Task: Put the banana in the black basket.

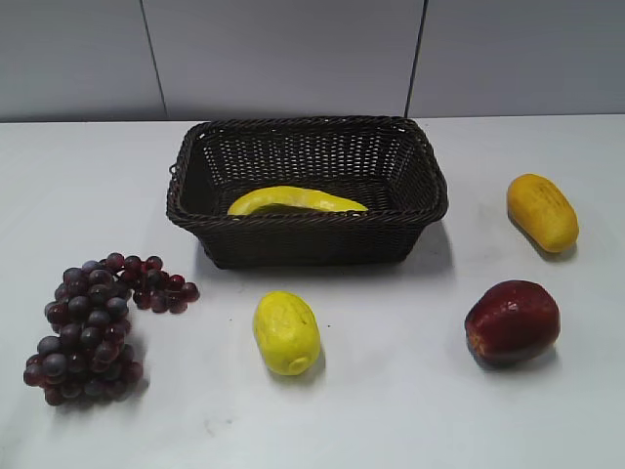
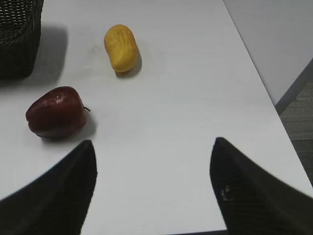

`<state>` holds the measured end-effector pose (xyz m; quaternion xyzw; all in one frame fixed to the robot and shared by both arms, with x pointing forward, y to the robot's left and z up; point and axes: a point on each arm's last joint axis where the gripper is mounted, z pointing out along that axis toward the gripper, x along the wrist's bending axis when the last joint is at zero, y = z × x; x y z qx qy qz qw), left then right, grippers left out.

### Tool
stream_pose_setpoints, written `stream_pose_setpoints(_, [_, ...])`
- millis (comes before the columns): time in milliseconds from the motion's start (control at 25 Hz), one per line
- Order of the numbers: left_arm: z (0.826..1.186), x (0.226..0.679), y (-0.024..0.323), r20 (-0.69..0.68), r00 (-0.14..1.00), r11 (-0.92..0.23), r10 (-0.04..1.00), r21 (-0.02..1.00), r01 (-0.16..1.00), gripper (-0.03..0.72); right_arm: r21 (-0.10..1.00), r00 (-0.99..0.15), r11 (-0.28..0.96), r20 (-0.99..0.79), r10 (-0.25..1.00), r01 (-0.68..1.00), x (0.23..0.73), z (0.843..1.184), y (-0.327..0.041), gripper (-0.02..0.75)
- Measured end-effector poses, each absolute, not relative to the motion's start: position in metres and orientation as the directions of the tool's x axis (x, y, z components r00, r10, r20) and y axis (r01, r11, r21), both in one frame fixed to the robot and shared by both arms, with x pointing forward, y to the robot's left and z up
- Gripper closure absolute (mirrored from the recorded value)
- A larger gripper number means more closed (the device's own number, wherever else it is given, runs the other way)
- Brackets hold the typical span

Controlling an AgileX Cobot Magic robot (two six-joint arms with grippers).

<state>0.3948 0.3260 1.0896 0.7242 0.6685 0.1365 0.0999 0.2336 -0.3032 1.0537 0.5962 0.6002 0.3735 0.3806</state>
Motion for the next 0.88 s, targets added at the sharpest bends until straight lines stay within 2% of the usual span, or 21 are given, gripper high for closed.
stream_pose_setpoints(360, [1.064, 0.321, 0.313, 0.086, 0.060, -0.092, 0.994, 0.429, 0.899, 0.132, 0.902, 0.001, 0.010, -0.012, 1.000, 0.431, 0.234, 1.054, -0.303, 0.186])
stream_pose_setpoints(600, [1.044, 0.290, 0.308, 0.091, 0.036, -0.076, 0.995, 0.489, 0.869, 0.132, 0.902, 0.001, 0.010, -0.012, 1.000, 0.431, 0.234, 1.054, -0.303, 0.186])
stream_pose_setpoints(880, [1.047, 0.266, 0.304, 0.119, 0.004, -0.080, 0.993, 0.644, 0.761, 0.132, 0.902, 0.001, 0.010, -0.012, 1.000, 0.431, 0.234, 1.054, -0.303, 0.186])
